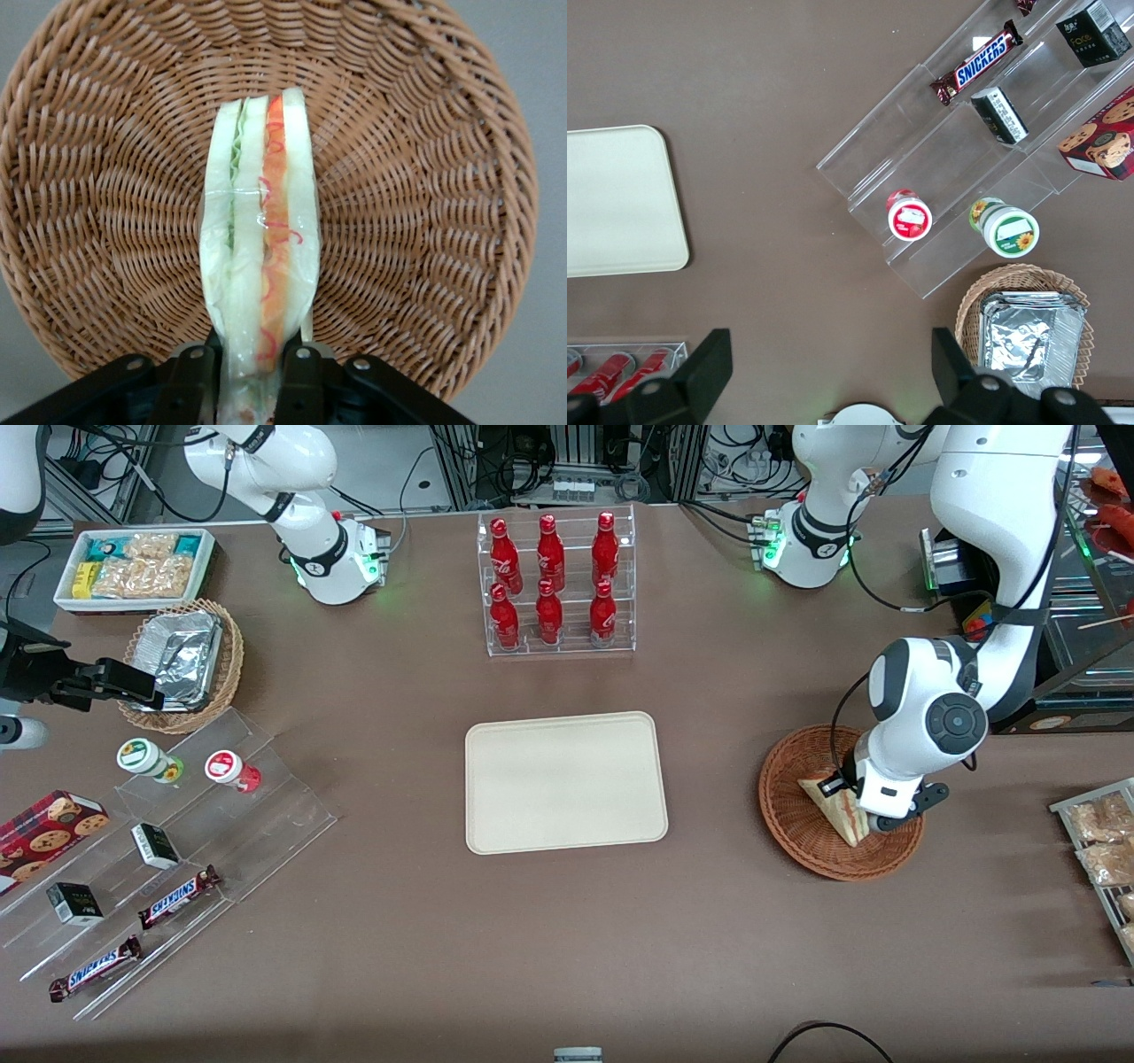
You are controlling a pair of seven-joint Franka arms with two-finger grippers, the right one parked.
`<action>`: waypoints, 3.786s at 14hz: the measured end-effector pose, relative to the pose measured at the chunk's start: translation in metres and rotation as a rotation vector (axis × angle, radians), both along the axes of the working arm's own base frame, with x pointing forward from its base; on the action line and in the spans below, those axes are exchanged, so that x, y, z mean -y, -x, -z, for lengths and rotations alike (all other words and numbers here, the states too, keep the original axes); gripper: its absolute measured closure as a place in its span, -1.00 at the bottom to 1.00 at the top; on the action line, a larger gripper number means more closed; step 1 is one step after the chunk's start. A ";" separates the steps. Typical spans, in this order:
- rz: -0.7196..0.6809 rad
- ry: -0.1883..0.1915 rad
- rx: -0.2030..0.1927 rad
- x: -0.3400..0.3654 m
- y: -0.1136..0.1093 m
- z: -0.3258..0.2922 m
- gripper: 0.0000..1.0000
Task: Place sandwich from basket to tray
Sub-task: 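Lift the sandwich and carry it over the cream tray, then lower the sandwich onto the tray and open the left gripper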
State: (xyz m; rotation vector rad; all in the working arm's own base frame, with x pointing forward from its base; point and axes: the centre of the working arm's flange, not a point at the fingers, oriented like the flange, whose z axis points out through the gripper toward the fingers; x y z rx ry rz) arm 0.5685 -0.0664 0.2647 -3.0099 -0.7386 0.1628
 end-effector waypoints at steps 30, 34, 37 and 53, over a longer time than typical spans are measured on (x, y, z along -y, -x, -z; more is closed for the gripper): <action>0.355 0.063 -0.034 0.448 0.070 -0.022 0.70; 0.353 0.082 -0.009 0.465 0.077 -0.003 0.70; 0.347 0.079 -0.014 0.468 0.080 0.006 0.70; 0.313 0.075 0.001 0.467 0.068 0.006 -0.98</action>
